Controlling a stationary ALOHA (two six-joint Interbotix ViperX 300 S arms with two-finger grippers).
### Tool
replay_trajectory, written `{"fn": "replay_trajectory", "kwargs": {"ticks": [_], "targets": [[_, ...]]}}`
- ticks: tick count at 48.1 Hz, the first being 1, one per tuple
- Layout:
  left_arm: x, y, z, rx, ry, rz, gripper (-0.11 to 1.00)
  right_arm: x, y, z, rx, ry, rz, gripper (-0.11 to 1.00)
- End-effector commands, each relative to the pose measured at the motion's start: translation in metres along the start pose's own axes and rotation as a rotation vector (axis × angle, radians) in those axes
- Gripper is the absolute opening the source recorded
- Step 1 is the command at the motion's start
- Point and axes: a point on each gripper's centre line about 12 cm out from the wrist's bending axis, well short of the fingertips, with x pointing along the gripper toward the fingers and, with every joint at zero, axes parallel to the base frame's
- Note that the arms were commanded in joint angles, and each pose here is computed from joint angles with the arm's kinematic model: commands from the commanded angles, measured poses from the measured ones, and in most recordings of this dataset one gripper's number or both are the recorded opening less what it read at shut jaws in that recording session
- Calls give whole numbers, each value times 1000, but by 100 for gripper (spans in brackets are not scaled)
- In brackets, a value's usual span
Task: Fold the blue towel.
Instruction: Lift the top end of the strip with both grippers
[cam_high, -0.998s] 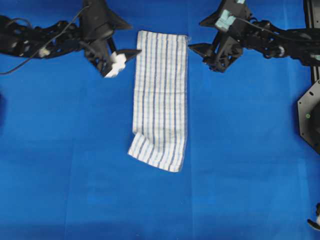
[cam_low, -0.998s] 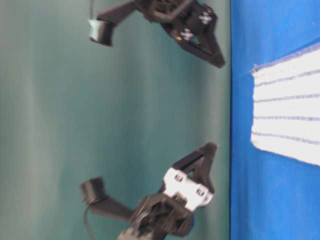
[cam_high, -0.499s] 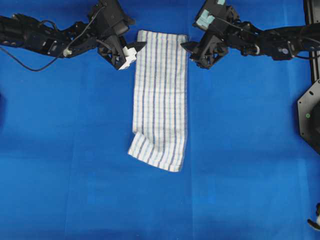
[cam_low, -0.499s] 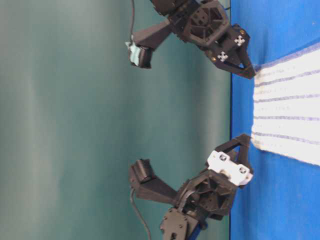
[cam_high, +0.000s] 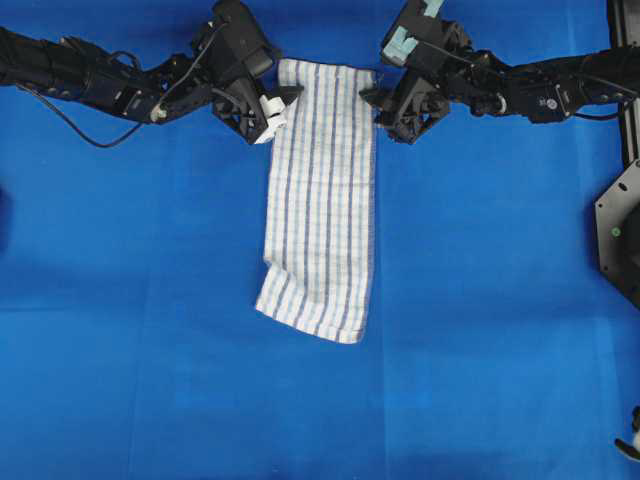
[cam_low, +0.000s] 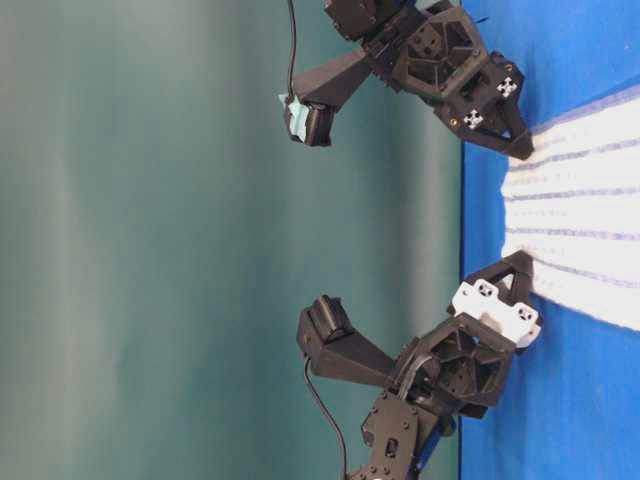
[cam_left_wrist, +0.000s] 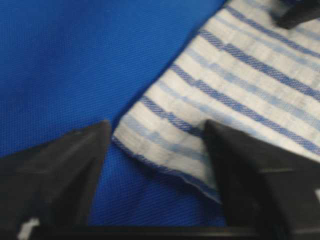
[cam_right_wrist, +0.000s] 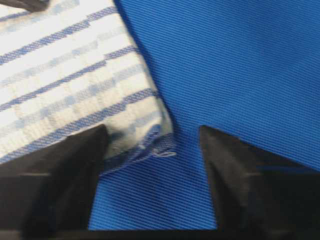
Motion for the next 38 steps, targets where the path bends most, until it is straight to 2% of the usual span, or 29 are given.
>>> {"fn": "replay_trajectory", "kwargs": {"ticks": [1, 8, 13, 26, 38], "targets": [[-1, -1, 4, 7, -6, -4, 60, 0, 5, 8, -9, -26, 9, 68], [-3, -9, 0, 28, 3, -21, 23, 1, 5, 6, -16, -21, 10, 27], [-4, -14, -2, 45, 11, -33, 5, 1, 6, 9, -15, -25, 11, 7], [-6, -13, -2, 59, 12, -32, 4, 2, 7, 13, -14, -34, 15, 6], [-2, 5, 3, 51, -1, 6, 4, 7, 6, 31, -2, -92, 4, 6]]}}
